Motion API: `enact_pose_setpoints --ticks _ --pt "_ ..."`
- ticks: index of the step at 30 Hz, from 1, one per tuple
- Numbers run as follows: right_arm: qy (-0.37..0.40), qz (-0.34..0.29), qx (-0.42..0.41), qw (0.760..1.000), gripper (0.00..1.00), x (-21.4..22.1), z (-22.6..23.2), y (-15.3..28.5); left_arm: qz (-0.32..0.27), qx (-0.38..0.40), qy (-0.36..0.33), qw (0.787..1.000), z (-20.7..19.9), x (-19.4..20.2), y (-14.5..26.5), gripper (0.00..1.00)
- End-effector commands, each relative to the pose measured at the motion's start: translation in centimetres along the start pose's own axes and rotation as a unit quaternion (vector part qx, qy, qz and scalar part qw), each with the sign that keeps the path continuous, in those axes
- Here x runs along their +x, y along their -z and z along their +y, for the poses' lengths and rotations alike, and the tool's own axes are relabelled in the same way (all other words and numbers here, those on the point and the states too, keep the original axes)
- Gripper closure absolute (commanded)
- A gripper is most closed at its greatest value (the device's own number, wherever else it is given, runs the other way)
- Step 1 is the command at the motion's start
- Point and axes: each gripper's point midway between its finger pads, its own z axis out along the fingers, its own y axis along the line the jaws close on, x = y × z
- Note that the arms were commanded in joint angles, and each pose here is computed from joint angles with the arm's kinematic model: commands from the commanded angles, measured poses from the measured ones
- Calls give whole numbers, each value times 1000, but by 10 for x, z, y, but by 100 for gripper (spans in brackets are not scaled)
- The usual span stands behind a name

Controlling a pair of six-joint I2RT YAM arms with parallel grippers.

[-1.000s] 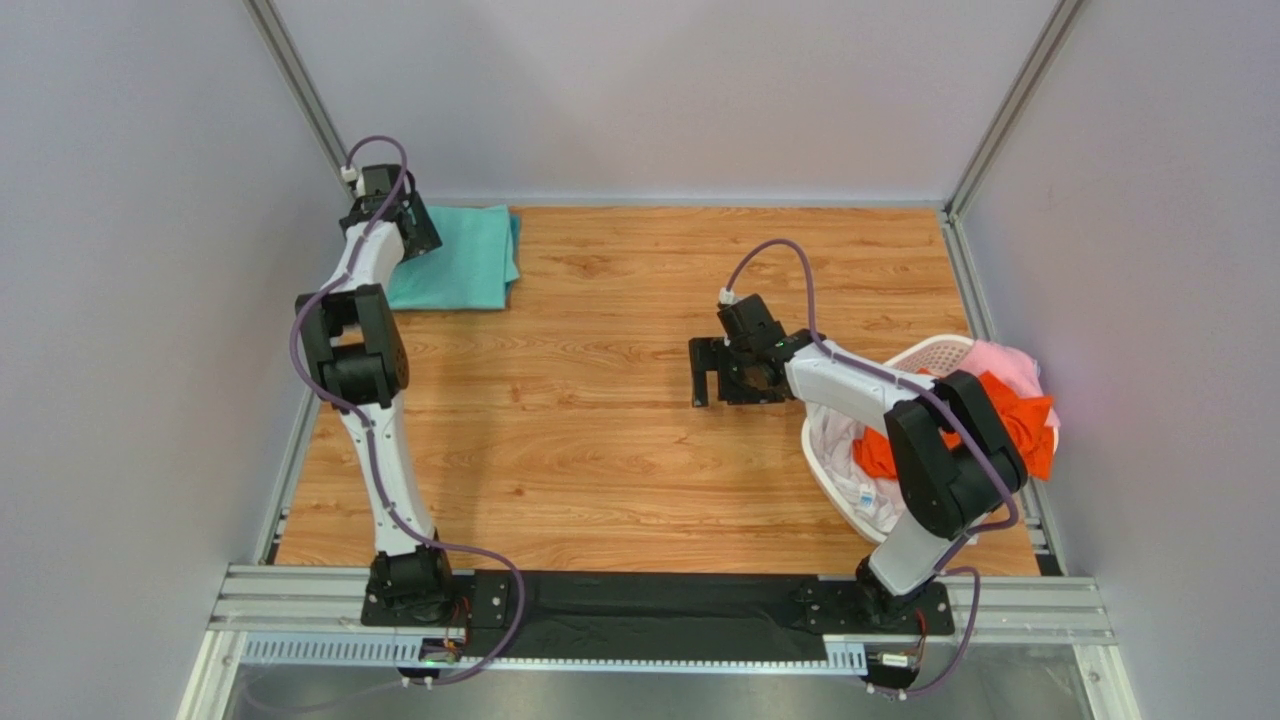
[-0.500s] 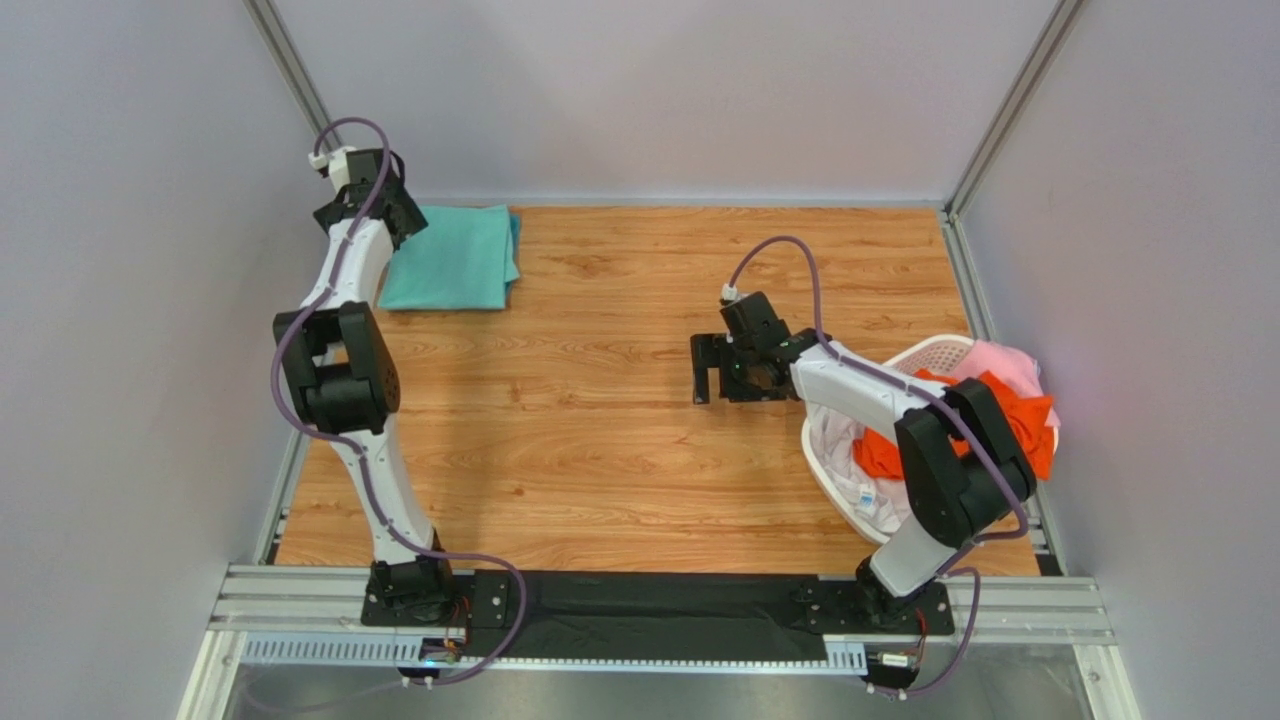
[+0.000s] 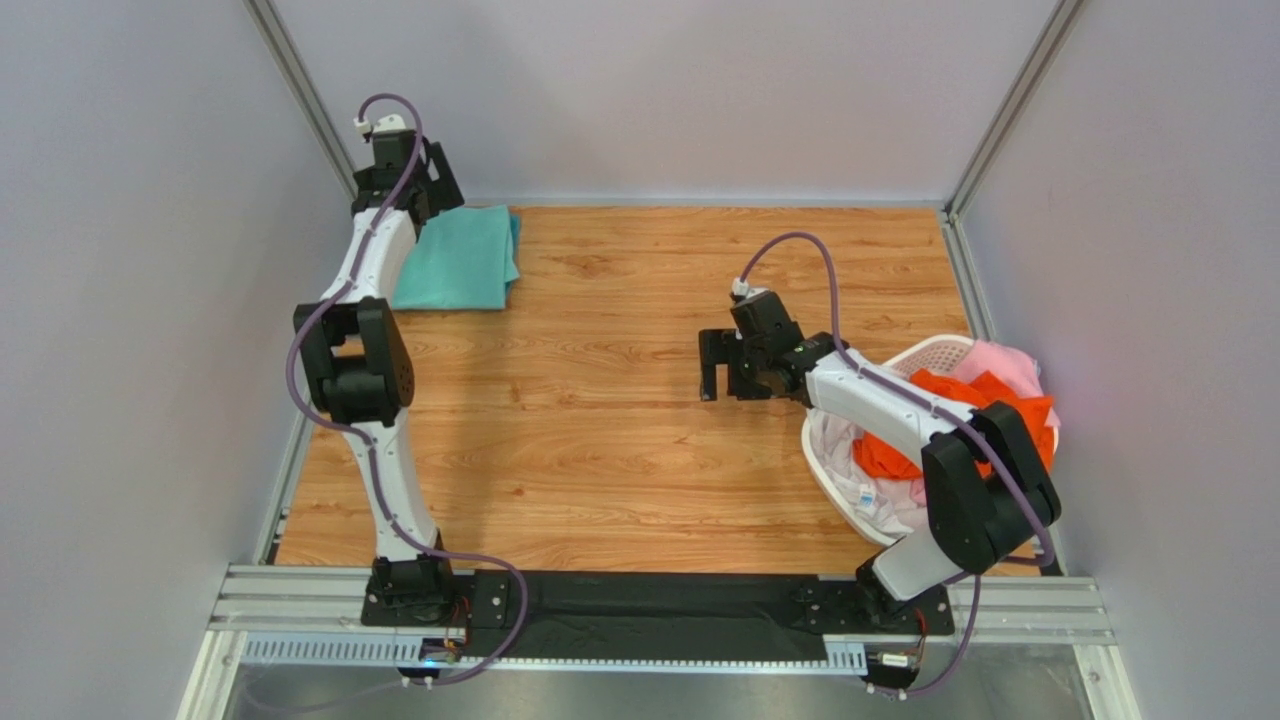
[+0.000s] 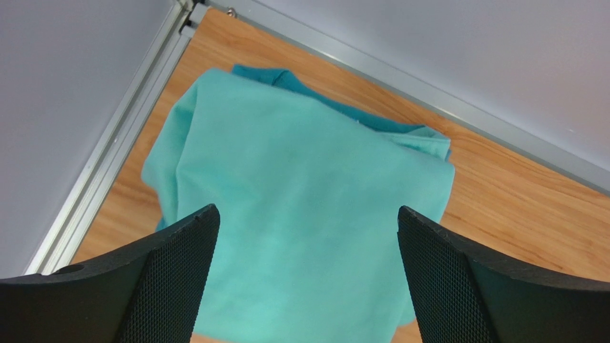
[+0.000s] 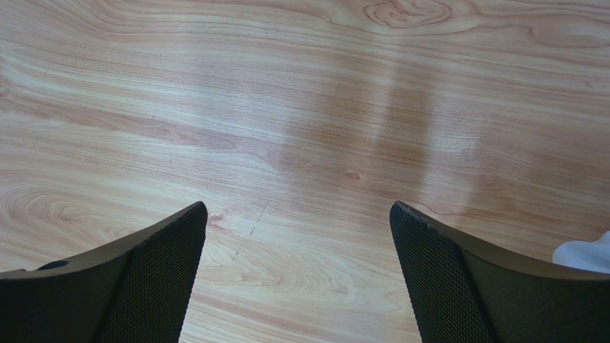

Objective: Fold and stack the t-shirts
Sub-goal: Neatly place the folded tshirt to the corner

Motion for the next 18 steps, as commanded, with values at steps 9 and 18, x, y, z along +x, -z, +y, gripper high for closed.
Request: enact_pose_setpoints --ticks 9,18 --pt "10 -20 39 999 0 -15 -9 -4 14 37 9 999 15 10 -85 0" --pt "16 -6 69 997 0 -11 -19 -12 1 35 -3 999 23 19 -124 0"
